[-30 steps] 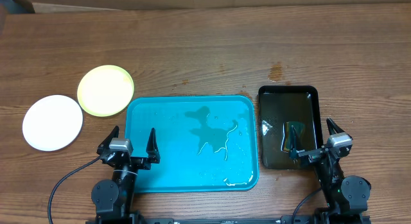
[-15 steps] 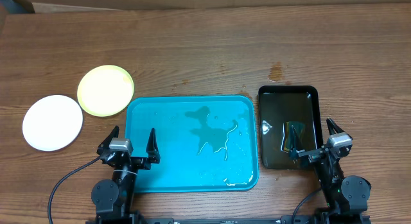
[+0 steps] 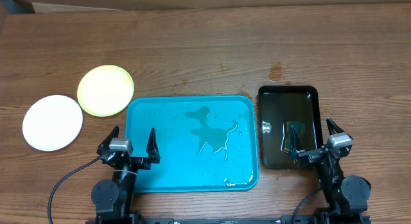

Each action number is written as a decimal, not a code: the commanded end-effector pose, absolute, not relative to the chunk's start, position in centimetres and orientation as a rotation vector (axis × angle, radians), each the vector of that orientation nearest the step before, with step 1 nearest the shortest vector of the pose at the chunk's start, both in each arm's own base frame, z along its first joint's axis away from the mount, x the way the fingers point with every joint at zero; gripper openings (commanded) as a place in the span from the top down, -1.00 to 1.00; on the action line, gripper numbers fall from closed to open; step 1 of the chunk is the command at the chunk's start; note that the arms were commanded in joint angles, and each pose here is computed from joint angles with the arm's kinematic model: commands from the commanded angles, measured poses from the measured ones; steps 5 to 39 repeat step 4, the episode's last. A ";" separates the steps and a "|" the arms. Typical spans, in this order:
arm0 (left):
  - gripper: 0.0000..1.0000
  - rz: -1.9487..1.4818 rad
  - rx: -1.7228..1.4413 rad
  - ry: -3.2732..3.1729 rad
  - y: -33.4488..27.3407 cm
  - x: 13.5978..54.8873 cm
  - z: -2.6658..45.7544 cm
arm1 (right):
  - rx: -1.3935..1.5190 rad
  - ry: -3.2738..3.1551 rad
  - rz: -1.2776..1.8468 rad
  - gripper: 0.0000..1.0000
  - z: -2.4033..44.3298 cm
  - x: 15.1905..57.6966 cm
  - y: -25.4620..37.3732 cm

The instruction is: Clean dirty plates on tray and stack at the side

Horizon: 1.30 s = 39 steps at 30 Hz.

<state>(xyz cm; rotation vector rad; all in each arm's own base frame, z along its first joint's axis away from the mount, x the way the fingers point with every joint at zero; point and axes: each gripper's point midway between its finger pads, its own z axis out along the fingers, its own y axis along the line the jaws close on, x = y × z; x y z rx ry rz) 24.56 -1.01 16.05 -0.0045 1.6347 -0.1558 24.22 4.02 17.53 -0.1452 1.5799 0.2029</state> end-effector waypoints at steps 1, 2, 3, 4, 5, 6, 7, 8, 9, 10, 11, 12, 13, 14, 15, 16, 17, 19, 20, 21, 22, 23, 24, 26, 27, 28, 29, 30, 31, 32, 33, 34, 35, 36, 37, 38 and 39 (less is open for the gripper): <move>-1.00 -0.139 0.025 1.630 -1.2 24.5 16.0 | -0.149 1.576 0.195 -1.00 17.3 24.2 3.9; -1.00 -0.139 0.025 1.630 -1.2 24.5 16.0 | -0.149 1.576 0.195 -1.00 17.3 24.2 3.9; -0.99 -0.139 0.025 1.630 -1.2 24.5 16.0 | -0.149 1.576 0.195 -1.00 17.3 24.2 3.9; -1.00 -0.139 0.025 1.630 -1.2 24.5 16.0 | -0.149 1.576 0.195 -1.00 17.3 24.2 3.9; -1.00 -0.139 0.025 1.630 -1.2 24.5 16.0 | -0.149 1.576 0.195 -1.00 17.3 24.2 3.9; -1.00 -0.139 0.025 1.630 -1.2 24.5 16.0 | -0.149 1.576 0.195 -1.00 17.3 24.2 3.9; -1.00 -0.139 0.025 1.630 -1.2 24.5 16.0 | -0.149 1.576 0.195 -1.00 17.3 24.2 3.9; -1.00 -0.139 0.025 1.630 -1.2 24.5 16.0 | -0.149 1.576 0.195 -1.00 17.3 24.2 3.9; -1.00 -0.139 0.025 1.630 -1.2 24.5 16.0 | -0.149 1.576 0.195 -1.00 17.3 24.2 3.9; -1.00 -0.139 0.025 1.630 -1.2 24.5 16.0 | -0.149 1.576 0.195 -1.00 17.3 24.2 3.9; -1.00 -0.139 0.025 1.630 -1.2 24.5 16.0 | -0.149 1.576 0.195 -1.00 17.3 24.2 3.9; -1.00 -0.139 0.025 1.630 -1.2 24.5 16.0 | -0.149 1.576 0.195 -1.00 17.3 24.2 3.9; -1.00 -0.139 0.025 1.630 -1.2 24.5 16.0 | -0.149 1.576 0.195 -1.00 17.3 24.2 3.9; -1.00 -0.139 0.025 1.630 -1.2 24.5 16.0 | -0.149 1.576 0.195 -1.00 17.3 24.2 3.9; -1.00 -0.139 0.025 1.630 -1.2 24.5 16.0 | -0.149 1.576 0.195 -1.00 17.3 24.2 3.9; -1.00 -0.139 0.025 1.630 -1.2 24.5 16.0 | -0.149 1.576 0.195 -1.00 17.3 24.2 3.9; -1.00 -0.139 0.025 1.630 -1.2 24.5 16.0 | -0.149 1.576 0.195 -1.00 17.3 24.2 3.9; -1.00 -0.139 0.025 1.630 -1.2 24.5 16.0 | -0.149 1.576 0.195 -1.00 17.3 24.2 3.9; -1.00 -0.139 0.025 1.630 -1.2 24.5 16.0 | -0.149 1.576 0.195 -1.00 17.3 24.2 3.9; -1.00 -0.139 0.025 1.630 -1.2 24.5 16.0 | -0.149 1.576 0.195 -1.00 17.3 24.2 3.9; -1.00 -0.139 0.025 1.630 -1.2 24.5 16.0 | -0.149 1.576 0.195 -1.00 17.3 24.2 3.9; -1.00 -0.139 0.025 1.630 -1.2 24.5 16.0 | -0.149 1.576 0.195 -1.00 17.3 24.2 3.9; -1.00 -0.139 0.025 1.630 -1.2 24.5 16.0 | -0.149 1.576 0.195 -1.00 17.3 24.2 3.9; -1.00 -0.139 0.025 1.630 -1.2 24.5 16.0 | -0.149 1.576 0.195 -1.00 17.3 24.2 3.9; -1.00 -0.139 0.025 1.630 -1.2 24.5 16.0 | -0.149 1.576 0.195 -1.00 17.3 24.2 3.9; -1.00 -0.139 0.025 1.630 -1.2 24.5 16.0 | -0.149 1.576 0.195 -1.00 17.3 24.2 3.9; -1.00 -0.139 0.025 1.630 -1.2 24.5 16.0 | -0.149 1.576 0.195 -1.00 17.3 24.2 3.9; -1.00 -0.139 0.025 1.630 -1.2 24.5 16.0 | -0.149 1.576 0.195 -1.00 17.3 24.2 3.9; -1.00 -0.139 0.025 1.630 -1.2 24.5 16.0 | -0.149 1.576 0.195 -1.00 17.3 24.2 3.9; -1.00 -0.139 0.025 1.630 -1.2 24.5 16.0 | -0.149 1.576 0.195 -1.00 17.3 24.2 3.9; -1.00 -0.139 0.025 1.630 -1.2 24.5 16.0 | -0.149 1.576 0.195 -1.00 17.3 24.2 3.9; -1.00 -0.139 0.025 1.630 -1.2 24.5 16.0 | -0.149 1.576 0.195 -1.00 17.3 24.2 3.9; -1.00 -0.139 0.025 1.630 -1.2 24.5 16.0 | -0.149 1.576 0.195 -1.00 17.3 24.2 3.9; -1.00 -0.139 0.025 1.630 -1.2 24.5 16.0 | -0.149 1.576 0.195 -1.00 17.3 24.2 3.9; -1.00 -0.139 0.025 1.630 -1.2 24.5 16.0 | -0.149 1.576 0.195 -1.00 17.3 24.2 3.9; -1.00 -0.139 0.025 1.630 -1.2 24.5 16.0 | -0.149 1.576 0.195 -1.00 17.3 24.2 3.9; -1.00 -0.139 0.025 1.630 -1.2 24.5 16.0 | -0.149 1.576 0.195 -1.00 17.3 24.2 3.9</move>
